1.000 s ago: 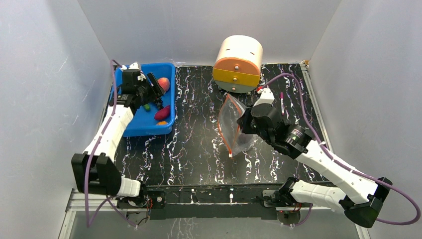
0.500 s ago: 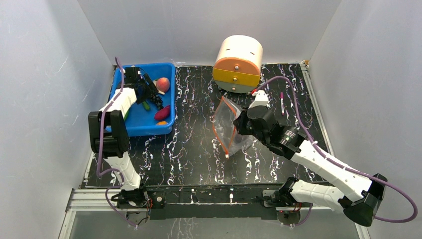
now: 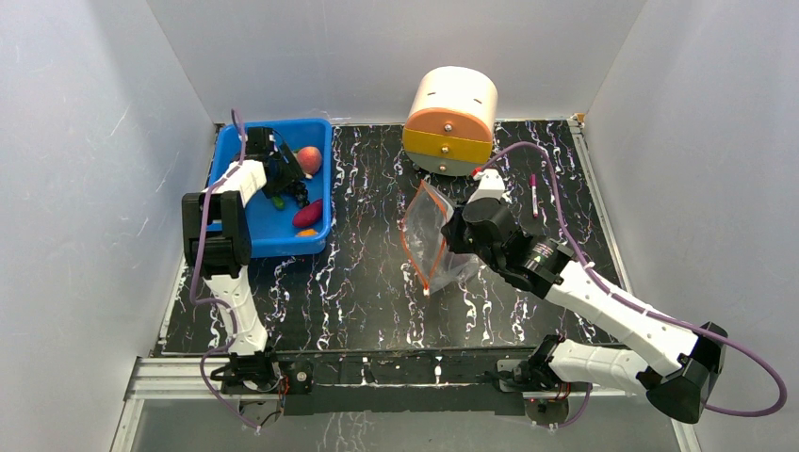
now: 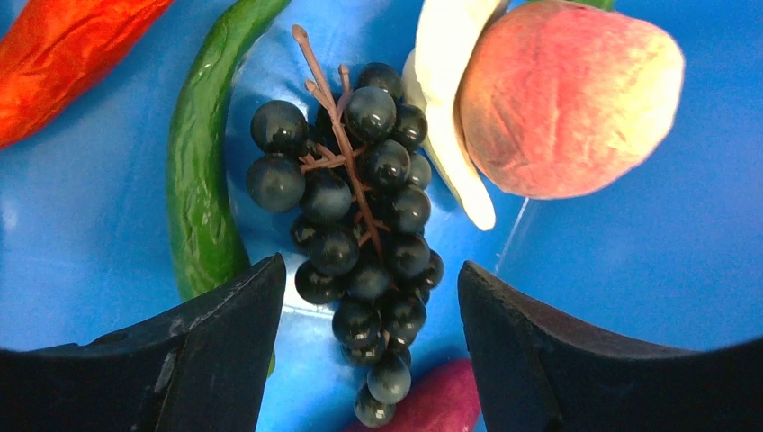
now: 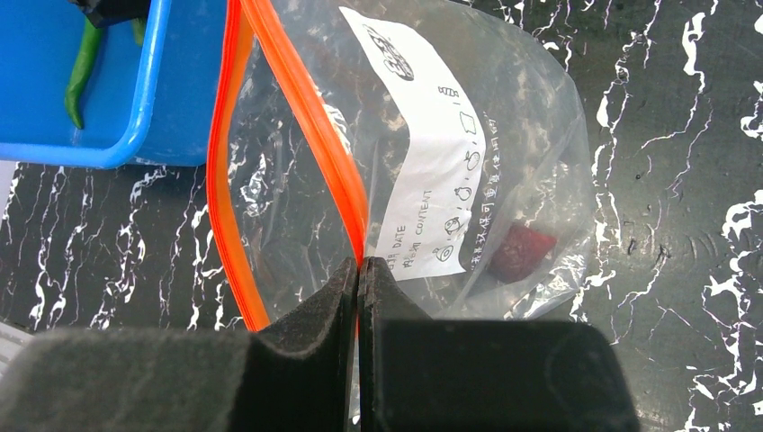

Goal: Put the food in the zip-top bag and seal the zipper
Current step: Pick up the fake fruit from the bin.

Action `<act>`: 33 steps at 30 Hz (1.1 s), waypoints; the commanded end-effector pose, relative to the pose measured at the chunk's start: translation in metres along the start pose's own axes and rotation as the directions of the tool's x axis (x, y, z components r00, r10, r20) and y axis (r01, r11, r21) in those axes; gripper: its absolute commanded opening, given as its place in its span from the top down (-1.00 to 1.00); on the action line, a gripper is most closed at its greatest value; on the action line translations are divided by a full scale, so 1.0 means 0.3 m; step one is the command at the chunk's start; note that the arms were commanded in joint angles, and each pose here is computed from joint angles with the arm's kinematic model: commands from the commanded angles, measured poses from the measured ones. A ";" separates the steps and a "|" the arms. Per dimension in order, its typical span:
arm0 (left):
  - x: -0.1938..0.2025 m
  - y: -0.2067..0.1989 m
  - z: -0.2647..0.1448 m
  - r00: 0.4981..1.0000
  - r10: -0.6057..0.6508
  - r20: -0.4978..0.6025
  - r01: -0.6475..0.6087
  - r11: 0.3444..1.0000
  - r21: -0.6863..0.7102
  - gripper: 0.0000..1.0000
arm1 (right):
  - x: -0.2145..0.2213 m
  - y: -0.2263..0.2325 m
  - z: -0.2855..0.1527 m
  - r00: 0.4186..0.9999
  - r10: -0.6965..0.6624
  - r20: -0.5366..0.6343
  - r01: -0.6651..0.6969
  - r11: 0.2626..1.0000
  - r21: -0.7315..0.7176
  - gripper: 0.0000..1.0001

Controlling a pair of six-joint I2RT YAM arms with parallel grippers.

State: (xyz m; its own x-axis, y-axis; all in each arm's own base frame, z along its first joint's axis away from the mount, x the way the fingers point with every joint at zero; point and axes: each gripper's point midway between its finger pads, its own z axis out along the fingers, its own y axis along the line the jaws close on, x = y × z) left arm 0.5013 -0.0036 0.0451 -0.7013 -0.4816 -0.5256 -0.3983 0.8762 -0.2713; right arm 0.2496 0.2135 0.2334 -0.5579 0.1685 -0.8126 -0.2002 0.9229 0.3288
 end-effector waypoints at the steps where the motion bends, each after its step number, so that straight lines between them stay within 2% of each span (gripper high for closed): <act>1: -0.015 0.003 0.017 1.000 0.013 -0.009 -0.013 1.000 -0.011 -0.21 | -0.116 0.039 -0.021 0.995 0.024 0.101 -0.022 1.000 -0.022 1.00; 5: 0.003 0.023 0.034 0.999 0.024 -0.024 -0.025 0.999 -0.037 -0.01 | -0.121 0.040 -0.021 0.994 0.025 0.102 -0.023 1.000 -0.021 1.00; 10: -0.013 0.021 0.009 0.998 0.055 -0.025 -0.056 0.998 -0.041 0.48 | -0.132 0.040 -0.030 0.994 0.021 0.109 -0.019 1.000 -0.020 1.00; 11: -0.021 0.016 -0.005 0.998 0.055 -0.018 -0.055 0.998 -0.035 0.53 | -0.134 0.039 -0.032 0.994 0.021 0.111 -0.019 1.000 -0.019 1.00; 21: -0.101 -0.040 -0.213 0.994 0.043 0.098 -0.047 0.998 0.038 0.57 | -0.109 0.064 -0.031 0.993 0.077 0.088 -0.071 0.995 -0.067 1.00; 33: -0.033 -0.119 -0.455 0.989 0.023 0.143 -0.055 0.972 0.228 0.58 | -0.121 0.061 -0.034 0.991 0.089 0.101 -0.084 0.995 -0.058 1.00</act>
State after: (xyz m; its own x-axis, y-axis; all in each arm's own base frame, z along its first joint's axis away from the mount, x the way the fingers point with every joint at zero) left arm 0.4522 -0.0136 0.1425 -0.6339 -0.4530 -0.6268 -0.2987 0.8910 -0.3418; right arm 0.2506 0.2170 0.2406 -0.5591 0.2042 -0.8036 -0.1876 0.9129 0.3625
